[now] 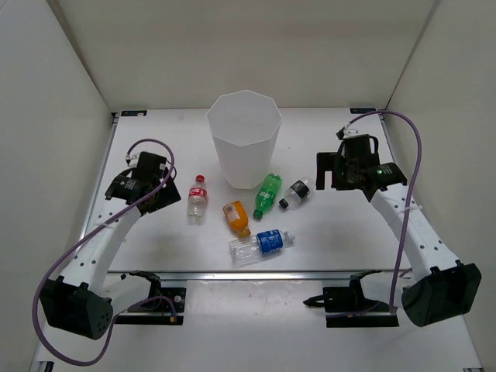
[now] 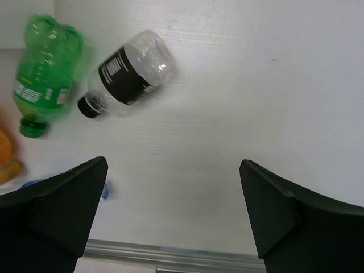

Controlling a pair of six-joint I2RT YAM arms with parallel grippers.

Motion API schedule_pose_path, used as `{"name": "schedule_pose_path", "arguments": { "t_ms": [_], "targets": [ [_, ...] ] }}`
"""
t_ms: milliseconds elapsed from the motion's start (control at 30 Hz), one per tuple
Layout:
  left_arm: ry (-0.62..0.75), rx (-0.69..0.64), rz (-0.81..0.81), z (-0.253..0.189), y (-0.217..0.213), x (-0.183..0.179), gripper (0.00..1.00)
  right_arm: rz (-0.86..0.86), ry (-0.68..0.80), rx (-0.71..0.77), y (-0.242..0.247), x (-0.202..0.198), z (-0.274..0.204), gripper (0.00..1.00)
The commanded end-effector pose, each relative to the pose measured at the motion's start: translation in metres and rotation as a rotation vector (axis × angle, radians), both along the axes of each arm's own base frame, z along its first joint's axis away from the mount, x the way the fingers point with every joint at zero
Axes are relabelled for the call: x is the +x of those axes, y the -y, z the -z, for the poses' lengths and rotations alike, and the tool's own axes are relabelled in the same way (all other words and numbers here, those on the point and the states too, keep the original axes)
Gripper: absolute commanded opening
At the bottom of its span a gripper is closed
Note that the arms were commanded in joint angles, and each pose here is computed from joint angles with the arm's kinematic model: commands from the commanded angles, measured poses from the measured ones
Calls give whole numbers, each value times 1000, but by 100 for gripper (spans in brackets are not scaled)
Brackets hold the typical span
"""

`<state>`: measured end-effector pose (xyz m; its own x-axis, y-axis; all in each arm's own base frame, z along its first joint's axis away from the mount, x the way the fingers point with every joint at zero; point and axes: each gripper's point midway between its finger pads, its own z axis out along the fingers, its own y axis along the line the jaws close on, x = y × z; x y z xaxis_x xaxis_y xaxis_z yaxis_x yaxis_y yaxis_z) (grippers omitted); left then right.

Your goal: Put the plastic bottles in the bin

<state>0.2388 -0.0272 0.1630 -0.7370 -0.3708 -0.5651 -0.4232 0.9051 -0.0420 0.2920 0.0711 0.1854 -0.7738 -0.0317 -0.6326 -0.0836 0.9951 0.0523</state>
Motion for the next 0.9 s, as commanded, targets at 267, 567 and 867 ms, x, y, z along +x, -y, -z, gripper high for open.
{"name": "schedule_pose_path", "arguments": {
  "t_ms": [267,567,867],
  "targets": [
    [-1,28,101,13,6,13,99,73,169,229,-51,37,0,99],
    [21,-2,147,19,14,20,98,404,126,300,-53,63,61,99],
    [-13,-12,180,29,23,28,99,545,49,300,-70,76,113,99]
  ]
}}
